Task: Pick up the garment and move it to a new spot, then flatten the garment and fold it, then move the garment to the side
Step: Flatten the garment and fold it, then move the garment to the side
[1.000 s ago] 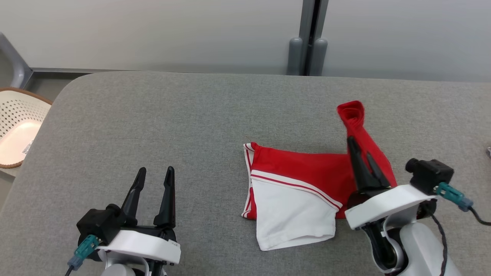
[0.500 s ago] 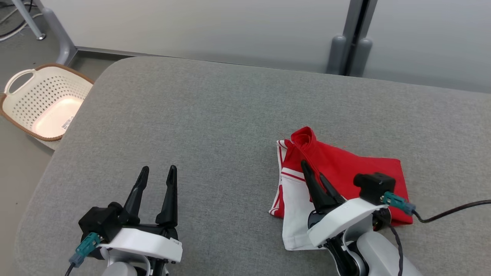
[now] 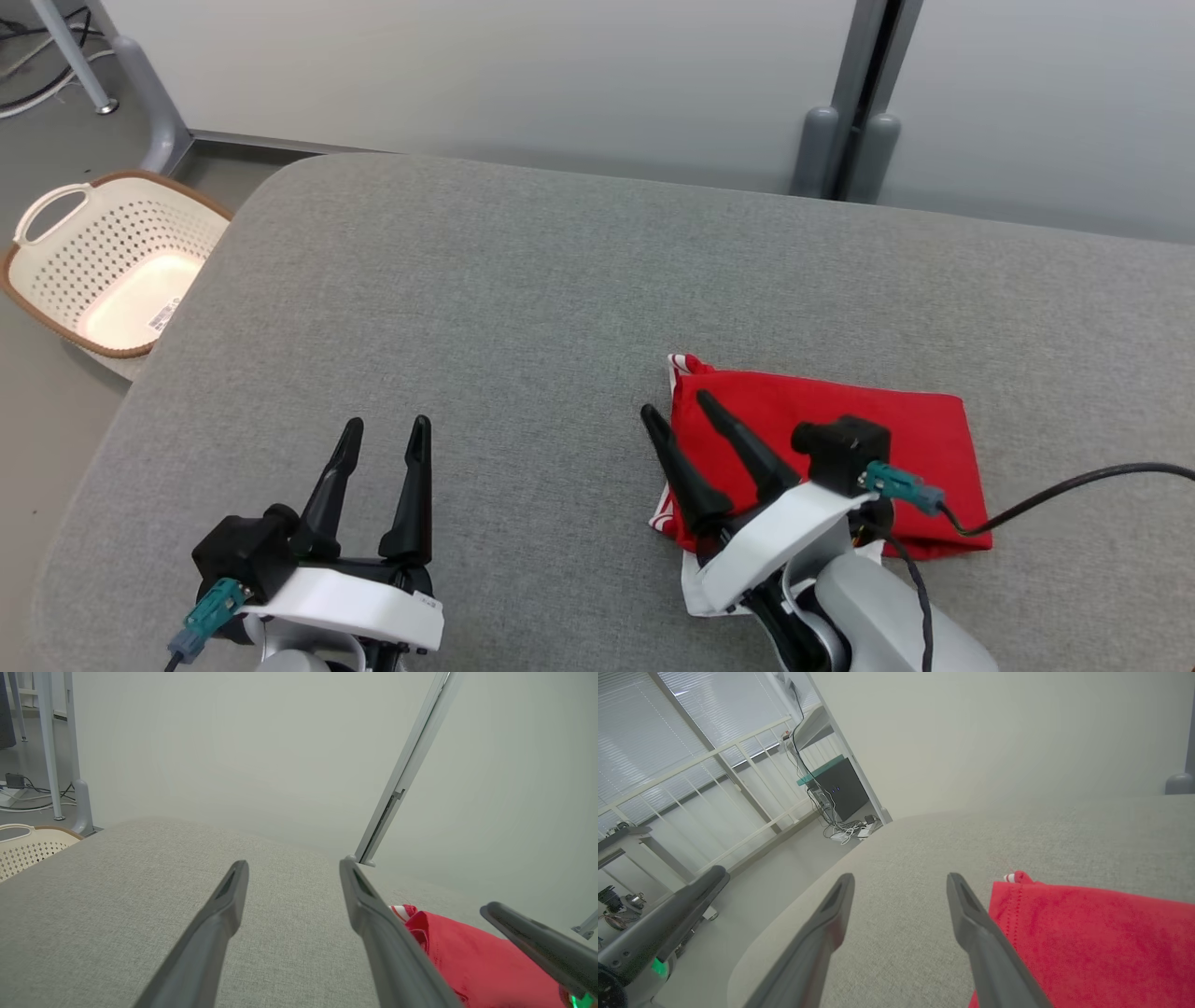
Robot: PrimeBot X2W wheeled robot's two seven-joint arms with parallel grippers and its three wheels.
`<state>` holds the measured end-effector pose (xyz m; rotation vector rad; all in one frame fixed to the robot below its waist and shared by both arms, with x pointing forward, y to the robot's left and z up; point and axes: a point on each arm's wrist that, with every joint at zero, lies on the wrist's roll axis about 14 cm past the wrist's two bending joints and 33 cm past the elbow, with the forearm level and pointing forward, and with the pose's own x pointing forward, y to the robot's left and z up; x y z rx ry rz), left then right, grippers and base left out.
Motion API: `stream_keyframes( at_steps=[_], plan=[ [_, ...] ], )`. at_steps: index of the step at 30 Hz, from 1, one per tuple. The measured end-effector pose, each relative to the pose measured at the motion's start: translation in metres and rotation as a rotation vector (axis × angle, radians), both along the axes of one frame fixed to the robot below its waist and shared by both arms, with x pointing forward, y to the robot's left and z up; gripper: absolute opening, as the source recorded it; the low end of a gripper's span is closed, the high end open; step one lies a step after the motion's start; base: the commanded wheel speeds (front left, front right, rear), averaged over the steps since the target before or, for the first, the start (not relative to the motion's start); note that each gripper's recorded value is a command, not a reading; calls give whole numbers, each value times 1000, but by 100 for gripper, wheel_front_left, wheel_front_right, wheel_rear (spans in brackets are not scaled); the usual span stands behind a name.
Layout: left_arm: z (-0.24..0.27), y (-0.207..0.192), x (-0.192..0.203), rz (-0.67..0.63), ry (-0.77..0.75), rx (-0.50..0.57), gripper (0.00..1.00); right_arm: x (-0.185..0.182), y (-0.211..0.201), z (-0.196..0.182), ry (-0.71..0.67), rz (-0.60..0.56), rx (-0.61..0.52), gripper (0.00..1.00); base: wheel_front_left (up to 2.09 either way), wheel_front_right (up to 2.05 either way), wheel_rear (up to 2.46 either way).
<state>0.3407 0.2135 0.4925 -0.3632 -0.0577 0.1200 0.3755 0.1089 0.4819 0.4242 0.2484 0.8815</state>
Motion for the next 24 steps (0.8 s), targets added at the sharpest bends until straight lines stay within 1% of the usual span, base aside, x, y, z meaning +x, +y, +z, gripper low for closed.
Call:
stream_keyframes(
  at_steps=[3,5,8,11,14,16,22,24],
  plan=[
    [7,-5,6,-20,-25,2,100,20,-19,7,-82,-65,-44,100,0,0,0],
    [13,-11,11,-39,-43,3,100,37,-39,12,-137,-124,-80,100,0,0,0],
    [20,-22,19,-75,-65,11,100,60,-84,19,-171,-255,-102,100,0,0,0],
    [28,-31,26,-105,-92,16,100,72,-126,34,-239,-369,-114,100,0,0,0],
    [36,-38,34,-127,-117,20,100,72,-163,45,-305,-458,-148,100,0,0,0],
    [40,-44,39,-147,-130,27,100,68,-185,44,-309,-517,-156,100,0,0,0],
    [41,-59,47,-191,-133,38,100,54,-217,54,-414,-565,-254,100,0,0,0],
    [42,-59,49,-188,-137,44,100,49,-228,53,-415,-598,-267,100,0,0,0]
  ],
)
